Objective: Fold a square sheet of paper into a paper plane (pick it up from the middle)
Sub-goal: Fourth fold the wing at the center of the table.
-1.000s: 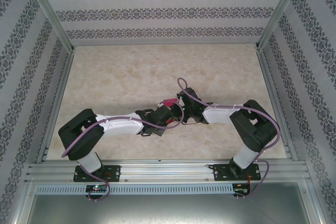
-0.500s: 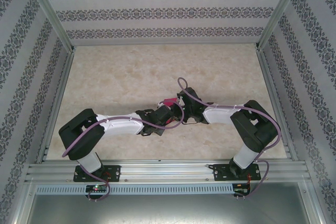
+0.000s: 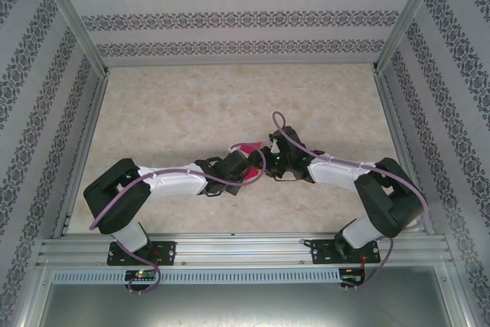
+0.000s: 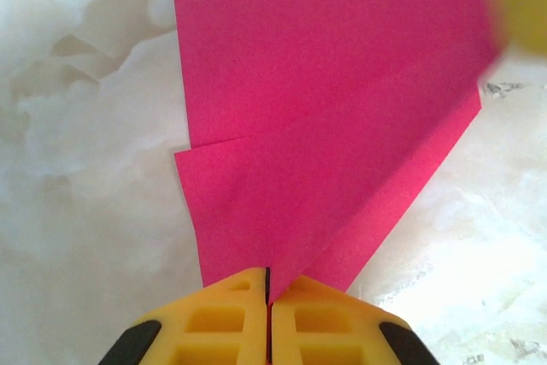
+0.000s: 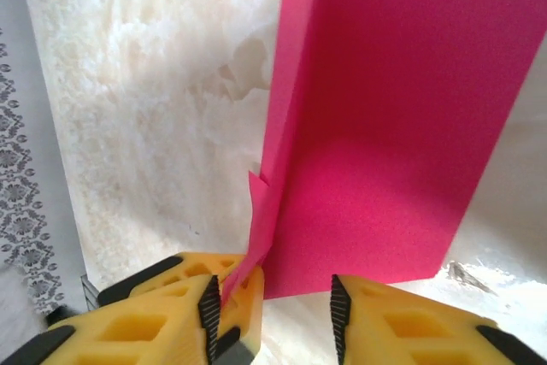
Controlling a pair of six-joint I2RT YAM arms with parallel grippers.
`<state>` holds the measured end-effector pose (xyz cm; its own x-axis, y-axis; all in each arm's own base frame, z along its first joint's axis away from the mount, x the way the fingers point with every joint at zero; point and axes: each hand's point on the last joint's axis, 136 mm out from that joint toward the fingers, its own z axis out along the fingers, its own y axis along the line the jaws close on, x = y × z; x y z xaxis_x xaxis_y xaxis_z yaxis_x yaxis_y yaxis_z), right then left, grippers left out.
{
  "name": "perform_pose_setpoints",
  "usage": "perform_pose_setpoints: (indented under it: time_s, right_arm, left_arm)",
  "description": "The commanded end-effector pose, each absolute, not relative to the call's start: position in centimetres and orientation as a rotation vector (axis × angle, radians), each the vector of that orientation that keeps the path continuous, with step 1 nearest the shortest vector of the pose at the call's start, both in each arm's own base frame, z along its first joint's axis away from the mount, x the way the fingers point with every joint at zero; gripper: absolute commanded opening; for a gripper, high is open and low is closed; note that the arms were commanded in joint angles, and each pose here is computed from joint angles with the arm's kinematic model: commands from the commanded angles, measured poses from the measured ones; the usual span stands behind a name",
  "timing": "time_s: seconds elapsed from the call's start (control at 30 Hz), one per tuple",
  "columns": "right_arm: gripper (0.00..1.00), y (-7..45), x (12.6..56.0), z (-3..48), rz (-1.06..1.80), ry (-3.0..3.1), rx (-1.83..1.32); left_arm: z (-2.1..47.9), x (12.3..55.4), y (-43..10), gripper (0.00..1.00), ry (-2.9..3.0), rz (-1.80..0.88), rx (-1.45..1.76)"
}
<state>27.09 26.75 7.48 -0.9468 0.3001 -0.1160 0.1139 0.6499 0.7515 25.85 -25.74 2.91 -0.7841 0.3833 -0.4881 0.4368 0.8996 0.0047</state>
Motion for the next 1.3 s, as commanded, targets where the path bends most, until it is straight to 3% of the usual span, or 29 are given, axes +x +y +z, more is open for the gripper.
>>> perform_pose_setpoints:
  time_s: [0.0, 0.3, 0.73, 0.97, 1.27]
  right_arm:
    - [0.47, 25.6, 27.4, 9.9, 1.153, 2.551, 0.270]
    - [0.51, 23.4, 27.0, 11.8, 1.092, 2.479, 0.238]
    - [0.22, 28.7, 26.7, 9.8, 1.190, 2.545, 0.114]
    - [0.18, 31.7, 27.7, 8.4, 1.238, 2.562, 0.104]
    - [0.16, 31.3, 28.8, 5.5, 1.197, 2.602, 0.206]
  left_arm:
    - [2.8, 24.9, -26.3, 0.08, 2.617, -0.347, 0.585]
    - [3.2, 25.1, -26.2, 0.08, 2.672, -0.660, 0.462]
    - [3.0, 25.4, -26.5, 0.09, 2.733, -1.067, 0.272]
    - [2.8, 25.4, -26.7, 0.10, 2.781, -1.073, 0.263]
    - [2.6, 25.5, -26.6, 0.09, 2.818, -1.128, 0.215]
